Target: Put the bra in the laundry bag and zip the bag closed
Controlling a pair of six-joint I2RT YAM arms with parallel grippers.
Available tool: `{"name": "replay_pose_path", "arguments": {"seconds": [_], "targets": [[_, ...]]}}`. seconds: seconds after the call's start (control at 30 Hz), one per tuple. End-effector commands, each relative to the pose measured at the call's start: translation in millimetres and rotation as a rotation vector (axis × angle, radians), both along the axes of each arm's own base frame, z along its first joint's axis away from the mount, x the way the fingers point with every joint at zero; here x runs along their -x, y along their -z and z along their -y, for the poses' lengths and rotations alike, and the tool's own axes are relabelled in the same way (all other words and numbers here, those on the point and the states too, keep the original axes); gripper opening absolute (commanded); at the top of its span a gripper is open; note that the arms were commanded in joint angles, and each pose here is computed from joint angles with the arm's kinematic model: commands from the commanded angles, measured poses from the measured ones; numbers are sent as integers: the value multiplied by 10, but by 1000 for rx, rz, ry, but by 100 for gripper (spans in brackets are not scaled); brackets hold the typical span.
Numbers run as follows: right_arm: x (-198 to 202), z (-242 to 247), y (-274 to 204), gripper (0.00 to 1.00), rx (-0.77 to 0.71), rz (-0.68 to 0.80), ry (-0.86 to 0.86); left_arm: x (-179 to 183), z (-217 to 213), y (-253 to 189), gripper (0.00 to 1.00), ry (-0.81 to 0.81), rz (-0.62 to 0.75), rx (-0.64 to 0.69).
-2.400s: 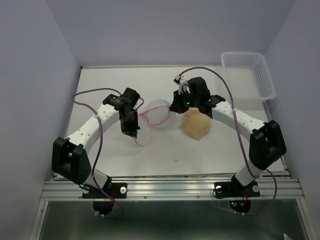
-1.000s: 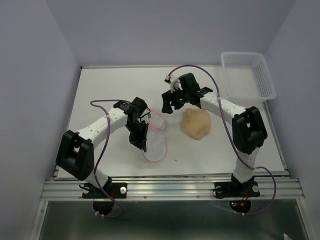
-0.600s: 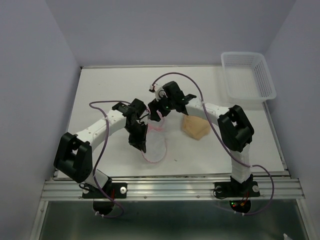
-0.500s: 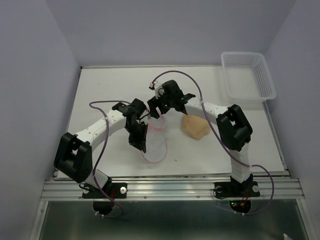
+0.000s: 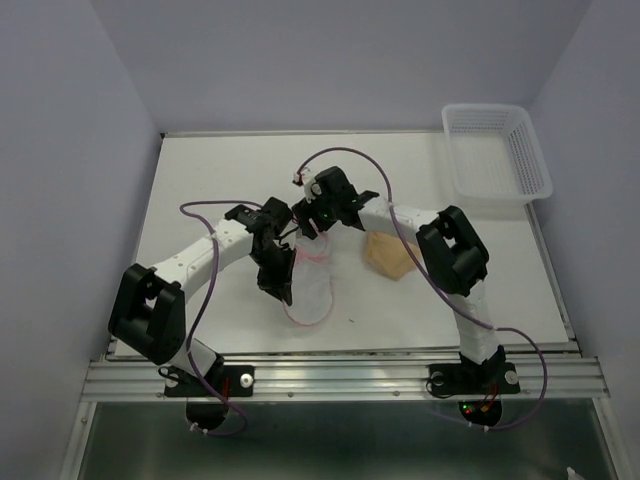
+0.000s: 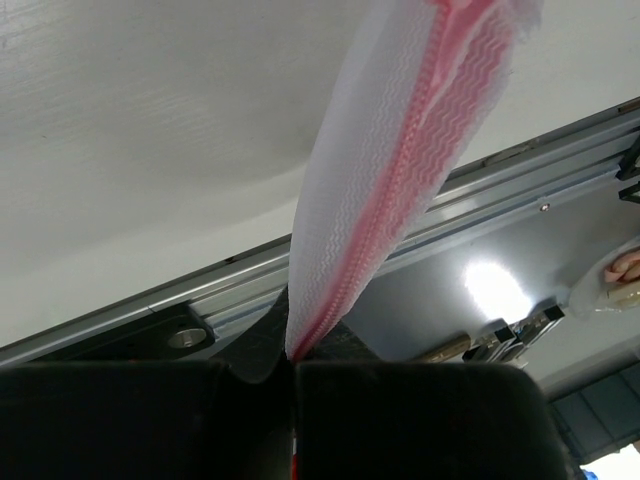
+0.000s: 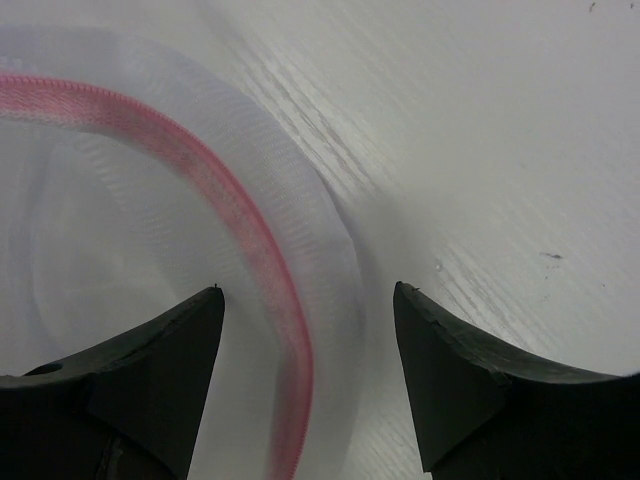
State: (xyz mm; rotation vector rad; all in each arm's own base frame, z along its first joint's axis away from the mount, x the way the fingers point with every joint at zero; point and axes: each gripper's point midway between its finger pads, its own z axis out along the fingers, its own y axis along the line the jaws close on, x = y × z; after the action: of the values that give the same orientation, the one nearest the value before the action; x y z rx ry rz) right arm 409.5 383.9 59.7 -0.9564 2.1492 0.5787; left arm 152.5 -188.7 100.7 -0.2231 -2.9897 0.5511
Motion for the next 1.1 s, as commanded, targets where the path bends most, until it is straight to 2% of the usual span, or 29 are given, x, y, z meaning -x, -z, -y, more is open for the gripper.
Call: {"name": "replay_pose_path", "arguments": {"seconds": [0.0,0.03,0.07,0.1,0.17,0.3,0.37,0.43,0.57,0.63,0.87,1.0,1.03,1.07], "targets": [[-211,65,-241,69,23,99,105,-19,-17,-19,0,20,7,-3],[-232,94,-264,64,29,106,126,-38,-13,-29,0,20,12,-2],[-258,120,-296,45,34,112,149,-48,-6,-43,0,18,17,1],[-276,139,-309,35,39,114,167,-54,-5,-46,0,18,18,0],[-285,169,-355,24,41,113,192,-88,-11,-78,0,15,30,-7],[-367,338,-459,24,78,152,289,-85,-36,-78,0,9,31,-19],[-398,391,-596,29,77,180,320,-90,-33,-76,0,0,28,-20],[-413,473,-681,29,93,202,352,-108,-39,-87,0,-8,31,-26],[-414,647,-1011,25,107,269,402,-250,-32,-191,0,-30,79,-28],[-376,747,-1337,23,84,317,428,-342,-30,-233,0,-51,102,-26],[-261,1014,-1719,22,85,375,496,-441,9,-216,0,-79,112,-4],[-199,1127,-1893,14,75,405,522,-455,-20,-162,0,-85,101,-25],[-172,1092,-1905,14,64,402,494,-469,-3,-176,0,-82,109,-17],[-156,1056,-1864,21,64,391,469,-477,13,-201,0,-81,114,-4]]}}
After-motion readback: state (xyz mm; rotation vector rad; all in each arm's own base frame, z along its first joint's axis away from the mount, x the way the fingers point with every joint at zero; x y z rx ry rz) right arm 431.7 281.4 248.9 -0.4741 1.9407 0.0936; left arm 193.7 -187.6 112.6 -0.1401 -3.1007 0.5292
